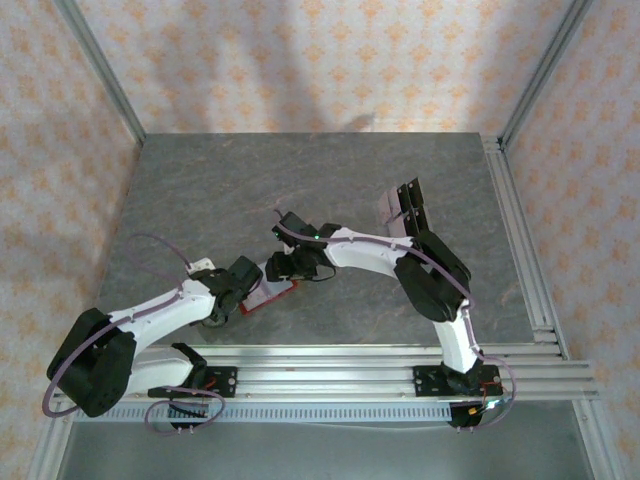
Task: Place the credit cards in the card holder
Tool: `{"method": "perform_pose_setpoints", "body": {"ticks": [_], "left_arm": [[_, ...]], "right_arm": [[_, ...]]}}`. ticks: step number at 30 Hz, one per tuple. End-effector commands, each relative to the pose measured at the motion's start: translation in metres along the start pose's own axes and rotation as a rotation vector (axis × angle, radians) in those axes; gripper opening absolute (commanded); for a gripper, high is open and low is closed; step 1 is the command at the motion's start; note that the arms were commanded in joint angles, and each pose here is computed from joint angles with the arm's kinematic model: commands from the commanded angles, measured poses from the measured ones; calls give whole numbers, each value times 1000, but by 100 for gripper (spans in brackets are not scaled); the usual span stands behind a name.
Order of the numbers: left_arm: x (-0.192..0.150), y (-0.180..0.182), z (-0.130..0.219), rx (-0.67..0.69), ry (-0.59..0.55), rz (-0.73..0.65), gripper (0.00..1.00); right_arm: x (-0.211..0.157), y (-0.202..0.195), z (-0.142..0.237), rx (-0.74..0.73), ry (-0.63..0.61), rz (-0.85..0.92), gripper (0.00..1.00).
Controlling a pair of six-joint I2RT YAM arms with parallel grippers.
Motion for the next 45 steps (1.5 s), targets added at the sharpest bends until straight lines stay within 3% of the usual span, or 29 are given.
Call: {"method": "perform_pose_setpoints", "body": {"ticks": [1,13,28,35,45], "left_arm": [[1,3,-2,17,-10,23,100],[1,-2,-2,2,1,16,100],[8,-6,6,-31,-7,24,100],[29,2,28,-58,-79,74,100],[33,5,30,-45,-66,84,100]], "right_arm": [[2,5,-8,9,5,17,54],[-2,9,-18,31,44,16,54],[3,33,-14,164,46,-14,54],[2,37,-16,171,53,-11,54],[4,33,-13,128,27,11,54]]}}
Point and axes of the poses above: each hand's point on the last joint's axis, 136 mm out from that joint toward the fingers, its own z axis back along the fingers, its own y axis along the line the jaws close on, x = y × z, the point moved 6 cm from there along z, back along the fingers, and after that the axes turned 2 degrees about -z, right-handed, at the moved point
